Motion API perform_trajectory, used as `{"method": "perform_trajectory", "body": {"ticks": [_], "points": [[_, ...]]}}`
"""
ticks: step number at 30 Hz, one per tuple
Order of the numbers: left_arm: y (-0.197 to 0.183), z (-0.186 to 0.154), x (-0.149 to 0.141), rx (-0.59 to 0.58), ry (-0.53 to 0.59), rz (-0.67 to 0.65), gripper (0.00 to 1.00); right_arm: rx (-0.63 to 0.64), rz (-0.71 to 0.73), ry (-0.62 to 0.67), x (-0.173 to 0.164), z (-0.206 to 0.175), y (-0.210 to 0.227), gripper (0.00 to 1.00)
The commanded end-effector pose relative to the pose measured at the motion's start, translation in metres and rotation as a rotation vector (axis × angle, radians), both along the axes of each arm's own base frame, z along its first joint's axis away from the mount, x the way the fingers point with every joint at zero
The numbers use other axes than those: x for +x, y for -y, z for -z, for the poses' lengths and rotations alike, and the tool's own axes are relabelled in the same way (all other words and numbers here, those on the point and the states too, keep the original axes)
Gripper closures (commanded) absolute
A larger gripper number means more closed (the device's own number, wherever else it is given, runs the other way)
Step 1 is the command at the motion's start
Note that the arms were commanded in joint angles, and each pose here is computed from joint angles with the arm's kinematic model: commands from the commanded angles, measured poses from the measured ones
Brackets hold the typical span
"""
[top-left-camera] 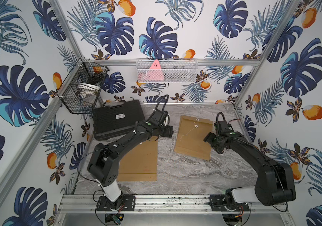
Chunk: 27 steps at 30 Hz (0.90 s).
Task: Close the mouth of the file bag
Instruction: Pick up the file bag from the file bag.
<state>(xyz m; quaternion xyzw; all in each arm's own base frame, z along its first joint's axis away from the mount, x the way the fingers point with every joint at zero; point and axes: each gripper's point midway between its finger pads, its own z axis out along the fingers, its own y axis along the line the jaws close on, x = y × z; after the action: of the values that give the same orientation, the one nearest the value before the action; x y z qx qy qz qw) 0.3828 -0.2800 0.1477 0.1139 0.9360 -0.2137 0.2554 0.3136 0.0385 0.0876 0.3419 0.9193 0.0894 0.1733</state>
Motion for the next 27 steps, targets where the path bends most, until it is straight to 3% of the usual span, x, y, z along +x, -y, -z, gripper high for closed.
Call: {"method": "perform_trajectory", "body": {"ticks": [1, 8, 16, 27], "points": [[0.034, 0.013, 0.011, -0.052, 0.010, 0.064, 0.34, -0.058, -0.038, -0.060, -0.005, 0.012, 0.020, 0.20], [0.059, 0.064, 0.018, -0.109, -0.109, 0.069, 0.33, 0.024, -0.082, -0.073, 0.016, 0.039, 0.016, 0.32], [0.068, 0.102, 0.011, -0.157, -0.203, 0.059, 0.33, 0.164, -0.118, -0.074, 0.026, 0.063, -0.002, 0.33], [0.077, 0.115, -0.001, -0.256, -0.275, 0.051, 0.36, 0.381, -0.248, 0.145, 0.039, -0.007, -0.043, 0.35]]}}
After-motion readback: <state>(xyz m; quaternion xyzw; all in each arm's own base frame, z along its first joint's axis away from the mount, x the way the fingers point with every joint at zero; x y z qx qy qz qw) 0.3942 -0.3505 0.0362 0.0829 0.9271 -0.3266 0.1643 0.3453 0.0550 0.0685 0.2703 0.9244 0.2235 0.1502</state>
